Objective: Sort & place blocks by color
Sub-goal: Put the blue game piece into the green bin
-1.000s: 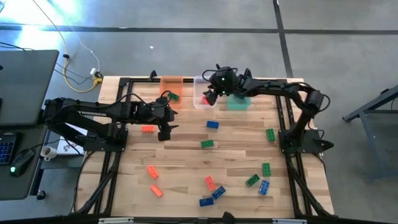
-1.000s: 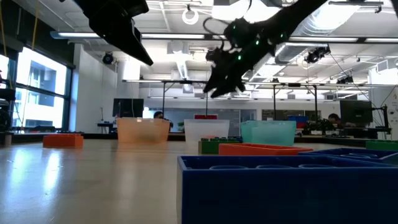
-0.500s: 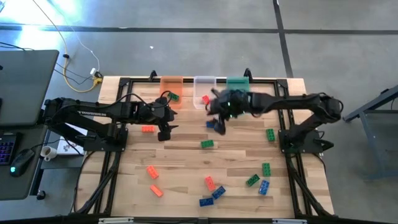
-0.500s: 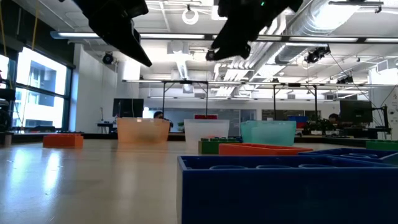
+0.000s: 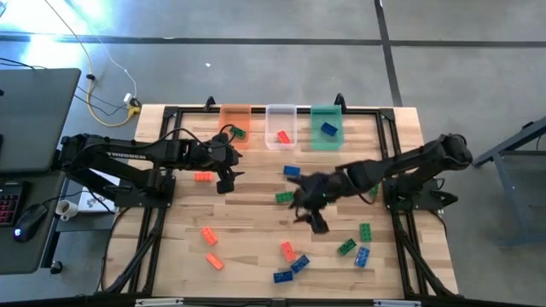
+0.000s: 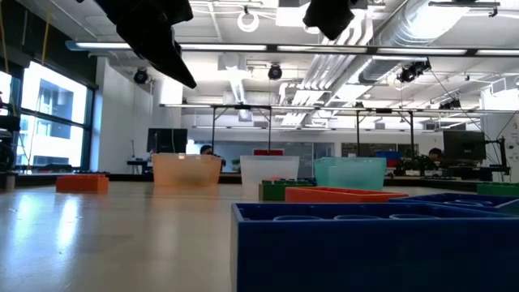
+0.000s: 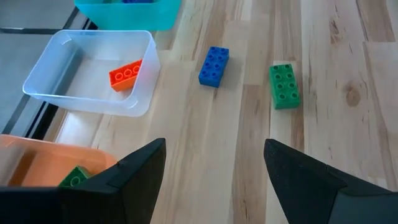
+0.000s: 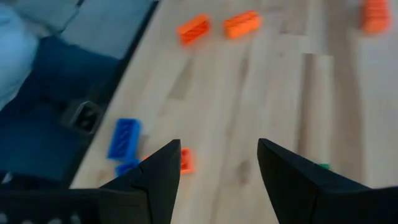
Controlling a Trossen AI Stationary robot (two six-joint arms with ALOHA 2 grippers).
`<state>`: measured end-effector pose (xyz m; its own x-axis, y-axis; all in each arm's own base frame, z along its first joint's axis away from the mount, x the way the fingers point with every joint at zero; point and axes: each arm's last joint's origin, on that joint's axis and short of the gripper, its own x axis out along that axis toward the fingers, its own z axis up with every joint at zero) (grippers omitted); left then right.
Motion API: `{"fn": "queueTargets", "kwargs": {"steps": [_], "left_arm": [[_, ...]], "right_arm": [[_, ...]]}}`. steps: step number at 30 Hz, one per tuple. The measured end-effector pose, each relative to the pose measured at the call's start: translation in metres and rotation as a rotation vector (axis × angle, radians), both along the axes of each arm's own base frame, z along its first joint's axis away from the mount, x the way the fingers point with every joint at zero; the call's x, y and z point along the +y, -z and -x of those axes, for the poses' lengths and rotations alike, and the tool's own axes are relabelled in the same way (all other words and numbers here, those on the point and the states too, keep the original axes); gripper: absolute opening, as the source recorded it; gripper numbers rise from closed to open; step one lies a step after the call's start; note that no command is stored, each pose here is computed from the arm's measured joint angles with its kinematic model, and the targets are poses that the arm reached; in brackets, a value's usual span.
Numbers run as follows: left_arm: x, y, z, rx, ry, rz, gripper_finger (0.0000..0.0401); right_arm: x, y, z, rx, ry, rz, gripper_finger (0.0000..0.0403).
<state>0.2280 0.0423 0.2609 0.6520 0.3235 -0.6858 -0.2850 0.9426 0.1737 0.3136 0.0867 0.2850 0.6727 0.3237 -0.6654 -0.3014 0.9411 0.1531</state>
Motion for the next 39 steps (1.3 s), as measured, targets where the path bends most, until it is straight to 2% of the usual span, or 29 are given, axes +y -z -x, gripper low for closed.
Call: {"fn": "queueTargets", "kwargs": {"steps": [5,10,19,27,39], "left_arm": [[0.0,0.0,0.0,-0.006,-0.013,0.013,0.0259],[0.0,0.0,0.0,-0.018,-0.037,0.035,0.0259],[0.0,0.0,0.0,-0.03,-0.062,0.059,0.0259],[0.0,0.0,0.0,-0.033,-0.069,0.065,0.0259],[0.0,0.0,0.0,-0.039,-0.079,0.075,0.0259]], "right_arm": [[0.025,0.0,0.008,0.0,-0.079,0.0,0.02],[0.043,0.0,0.015,-0.014,-0.081,0.03,0.0202],[0.076,0.004,0.024,-0.074,-0.195,0.12,0.0249],[0.098,0.035,0.014,-0.028,-0.246,0.156,0.0252],[0.109,0.075,0.002,0.082,-0.276,0.19,0.0252]]}}
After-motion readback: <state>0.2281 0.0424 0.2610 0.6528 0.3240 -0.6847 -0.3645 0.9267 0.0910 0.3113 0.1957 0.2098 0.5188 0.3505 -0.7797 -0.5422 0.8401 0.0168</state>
